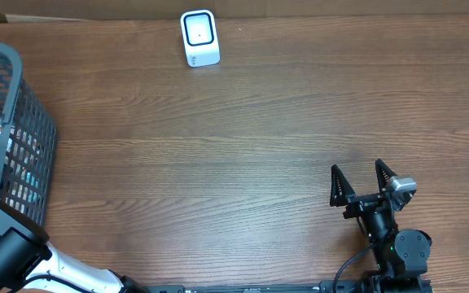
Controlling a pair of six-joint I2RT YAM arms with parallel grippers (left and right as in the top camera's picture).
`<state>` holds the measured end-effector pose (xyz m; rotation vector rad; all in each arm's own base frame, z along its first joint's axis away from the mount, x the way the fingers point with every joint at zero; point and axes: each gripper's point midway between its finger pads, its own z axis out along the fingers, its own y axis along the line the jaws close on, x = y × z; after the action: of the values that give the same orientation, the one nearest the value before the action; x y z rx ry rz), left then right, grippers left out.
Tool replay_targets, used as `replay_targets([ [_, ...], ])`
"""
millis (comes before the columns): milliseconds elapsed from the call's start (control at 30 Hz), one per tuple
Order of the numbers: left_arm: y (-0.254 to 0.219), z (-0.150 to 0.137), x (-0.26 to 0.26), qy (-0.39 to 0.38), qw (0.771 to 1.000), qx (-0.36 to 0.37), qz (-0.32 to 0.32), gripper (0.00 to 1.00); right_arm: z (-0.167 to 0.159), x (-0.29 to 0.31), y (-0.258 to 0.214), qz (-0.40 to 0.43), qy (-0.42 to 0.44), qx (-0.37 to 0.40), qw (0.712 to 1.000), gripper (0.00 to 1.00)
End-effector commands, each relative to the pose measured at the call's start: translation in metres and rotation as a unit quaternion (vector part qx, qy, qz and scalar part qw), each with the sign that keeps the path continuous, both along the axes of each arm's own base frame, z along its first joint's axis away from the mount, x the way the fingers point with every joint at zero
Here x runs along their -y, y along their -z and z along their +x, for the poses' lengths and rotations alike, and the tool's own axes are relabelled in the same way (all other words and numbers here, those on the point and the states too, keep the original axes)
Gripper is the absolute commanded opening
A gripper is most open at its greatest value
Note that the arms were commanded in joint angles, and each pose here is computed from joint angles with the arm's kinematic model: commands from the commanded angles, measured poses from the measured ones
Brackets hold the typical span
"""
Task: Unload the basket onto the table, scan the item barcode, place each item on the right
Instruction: 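Lower the left gripper into the basket and grasp the brown-white snack bag, then lift the snack bag out and place it on the table center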
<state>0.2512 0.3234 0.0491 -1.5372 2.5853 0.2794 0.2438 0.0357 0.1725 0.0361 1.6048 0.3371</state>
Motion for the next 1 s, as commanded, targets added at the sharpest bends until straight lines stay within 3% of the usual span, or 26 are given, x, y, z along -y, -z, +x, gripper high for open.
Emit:
replay_targets([
  [0, 0.020, -0.004, 0.012, 0.003, 0.999, -0.020, -0.043, 0.04, 0.001, 0.001, 0.004, 0.005, 0.004, -0.004, 1.000, 1.00],
  [233, -0.035, 0.011, -0.002, 0.005, 1.000, -0.004, -0.031, 0.04, 0.001, 0.001, 0.004, 0.005, 0.004, -0.004, 1.000, 1.00],
  [600, -0.145, 0.036, -0.001, 0.007, 0.994, 0.106, 0.009, 0.04, 0.001, 0.001, 0.004, 0.005, 0.004, -0.004, 1.000, 1.00],
  [800, -0.216, 0.044, 0.020, 0.023, 0.977, 0.210, 0.037, 0.04, 0.001, 0.001, 0.004, 0.005, 0.004, -0.004, 1.000, 1.00],
  [967, -0.286, 0.034, 0.040, 0.023, 0.952, 0.289, 0.096, 0.04, 0.001, 0.001, 0.004, 0.005, 0.004, -0.004, 1.000, 1.00],
])
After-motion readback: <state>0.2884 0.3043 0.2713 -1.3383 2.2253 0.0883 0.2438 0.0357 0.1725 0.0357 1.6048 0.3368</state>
